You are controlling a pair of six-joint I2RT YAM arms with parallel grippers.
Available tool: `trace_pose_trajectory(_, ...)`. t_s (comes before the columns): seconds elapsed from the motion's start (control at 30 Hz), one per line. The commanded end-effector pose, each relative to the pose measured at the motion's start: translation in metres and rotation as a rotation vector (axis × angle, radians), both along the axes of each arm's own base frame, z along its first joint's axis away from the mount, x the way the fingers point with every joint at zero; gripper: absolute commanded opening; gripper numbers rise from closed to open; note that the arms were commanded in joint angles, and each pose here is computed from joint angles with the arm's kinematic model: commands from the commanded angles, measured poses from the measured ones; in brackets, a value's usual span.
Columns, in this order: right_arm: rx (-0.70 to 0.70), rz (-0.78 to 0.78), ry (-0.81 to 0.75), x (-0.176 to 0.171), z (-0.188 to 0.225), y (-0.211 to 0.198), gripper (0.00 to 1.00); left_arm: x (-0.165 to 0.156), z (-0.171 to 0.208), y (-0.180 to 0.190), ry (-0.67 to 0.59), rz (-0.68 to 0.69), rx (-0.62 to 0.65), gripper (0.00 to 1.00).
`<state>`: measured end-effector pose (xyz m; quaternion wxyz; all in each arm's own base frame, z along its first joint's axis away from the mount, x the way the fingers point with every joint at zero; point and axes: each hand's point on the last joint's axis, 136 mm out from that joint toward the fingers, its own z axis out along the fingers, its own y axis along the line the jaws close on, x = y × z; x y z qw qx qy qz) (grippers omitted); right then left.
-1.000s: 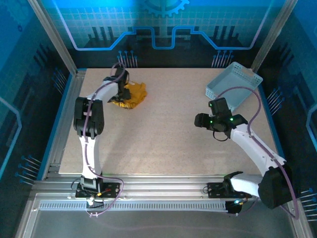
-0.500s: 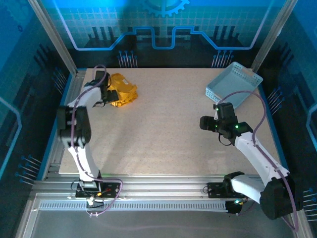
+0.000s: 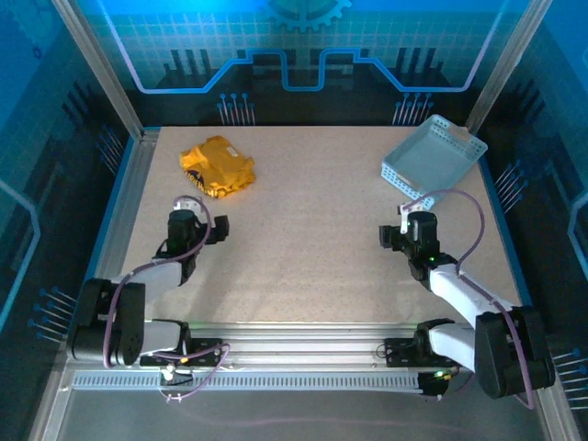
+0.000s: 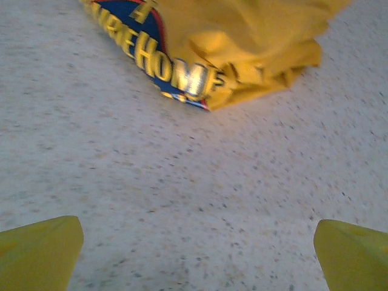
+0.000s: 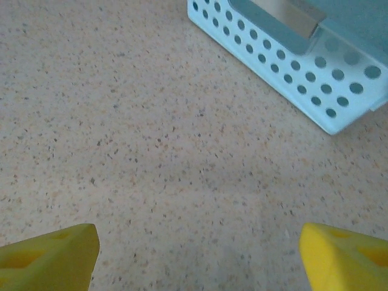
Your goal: Fold the inside-out t-shirt
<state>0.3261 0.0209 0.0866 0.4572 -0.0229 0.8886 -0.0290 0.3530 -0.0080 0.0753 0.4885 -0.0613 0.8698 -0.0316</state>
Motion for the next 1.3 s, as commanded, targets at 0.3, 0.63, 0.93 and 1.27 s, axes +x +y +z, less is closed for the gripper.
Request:
trace_pose_trajectory(0.3, 0.044, 0.203, -0.299, 0.051, 0.034, 0.021, 0.88, 0.009, 0.055, -0.014, -0.327, -0.123, 0.107, 0.99)
trace_pose_trajectory(0.63, 0.05, 0.142, -0.232, 0.068, 0.008, 0.01, 0.92, 0.032, 0.026, -0.011, -0.294, -0.182, -0.029, 0.99)
trace_pose_trajectory(0.93, 0.025, 0.104, -0.223, 0.071, 0.008, 0.007, 1.0, 0.042, 0.022, 0.006, -0.234, -0.086, -0.028, 0.99)
trace_pose_trajectory(1.27, 0.032, 0.12, -0.221, 0.071, 0.007, 0.009, 1.0, 0.042, 0.022, 0.006, -0.233, -0.084, -0.028, 0.99)
